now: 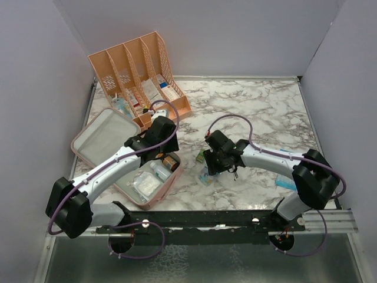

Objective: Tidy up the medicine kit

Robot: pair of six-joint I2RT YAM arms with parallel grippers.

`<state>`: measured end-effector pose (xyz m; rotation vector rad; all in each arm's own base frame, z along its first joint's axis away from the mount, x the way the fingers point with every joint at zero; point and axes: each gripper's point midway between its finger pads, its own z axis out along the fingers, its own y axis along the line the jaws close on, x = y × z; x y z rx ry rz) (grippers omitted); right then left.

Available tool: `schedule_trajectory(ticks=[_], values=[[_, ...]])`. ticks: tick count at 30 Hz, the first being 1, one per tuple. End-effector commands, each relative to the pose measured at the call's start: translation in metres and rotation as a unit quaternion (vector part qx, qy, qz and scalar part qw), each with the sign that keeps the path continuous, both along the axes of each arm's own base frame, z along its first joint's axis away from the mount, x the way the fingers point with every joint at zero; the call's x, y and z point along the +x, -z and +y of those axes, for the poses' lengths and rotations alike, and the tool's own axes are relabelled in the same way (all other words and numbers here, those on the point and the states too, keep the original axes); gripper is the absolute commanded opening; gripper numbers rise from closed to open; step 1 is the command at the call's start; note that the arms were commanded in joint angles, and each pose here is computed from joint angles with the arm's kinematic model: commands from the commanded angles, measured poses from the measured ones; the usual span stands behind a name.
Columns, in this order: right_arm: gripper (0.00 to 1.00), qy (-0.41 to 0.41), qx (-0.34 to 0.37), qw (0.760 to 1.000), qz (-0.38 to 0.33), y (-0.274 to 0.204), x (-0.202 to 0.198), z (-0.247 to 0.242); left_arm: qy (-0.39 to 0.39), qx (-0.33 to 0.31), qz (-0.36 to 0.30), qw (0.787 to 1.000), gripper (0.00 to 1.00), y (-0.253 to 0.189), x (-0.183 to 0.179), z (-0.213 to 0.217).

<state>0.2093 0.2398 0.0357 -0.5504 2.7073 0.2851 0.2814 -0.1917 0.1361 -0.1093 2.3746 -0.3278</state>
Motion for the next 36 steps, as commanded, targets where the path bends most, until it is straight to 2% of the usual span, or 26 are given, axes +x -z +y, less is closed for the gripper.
schedule_trajectory(ticks=[1,6,9,15,22,30,36], values=[[0.48,-0.007,0.023,1.000,-0.005,0.004,0.003,0.012,0.005,-0.018,-0.013,1.000,0.56,-0.006,-0.001,0.000],[0.48,-0.007,-0.006,1.000,0.007,0.022,0.000,0.010,0.016,-0.035,-0.009,0.999,0.56,-0.005,-0.006,-0.004],[0.46,-0.001,-0.015,1.000,0.002,0.026,0.002,0.008,0.040,-0.051,-0.006,0.998,0.60,-0.005,-0.012,-0.011],[0.30,0.027,-0.032,0.999,-0.014,0.028,0.009,0.000,0.122,-0.101,0.004,0.987,0.68,-0.004,-0.033,-0.034],[0.15,0.054,-0.015,0.997,-0.056,0.012,0.021,-0.001,0.174,-0.135,0.014,0.975,0.69,0.000,-0.047,-0.049],[0.11,0.126,0.000,0.984,-0.130,-0.021,0.036,-0.020,0.221,-0.163,0.053,0.960,0.69,0.012,-0.066,-0.063],[0.11,0.183,0.017,0.969,-0.163,-0.040,0.041,-0.033,0.256,-0.192,0.058,0.946,0.68,0.012,-0.070,-0.078]])
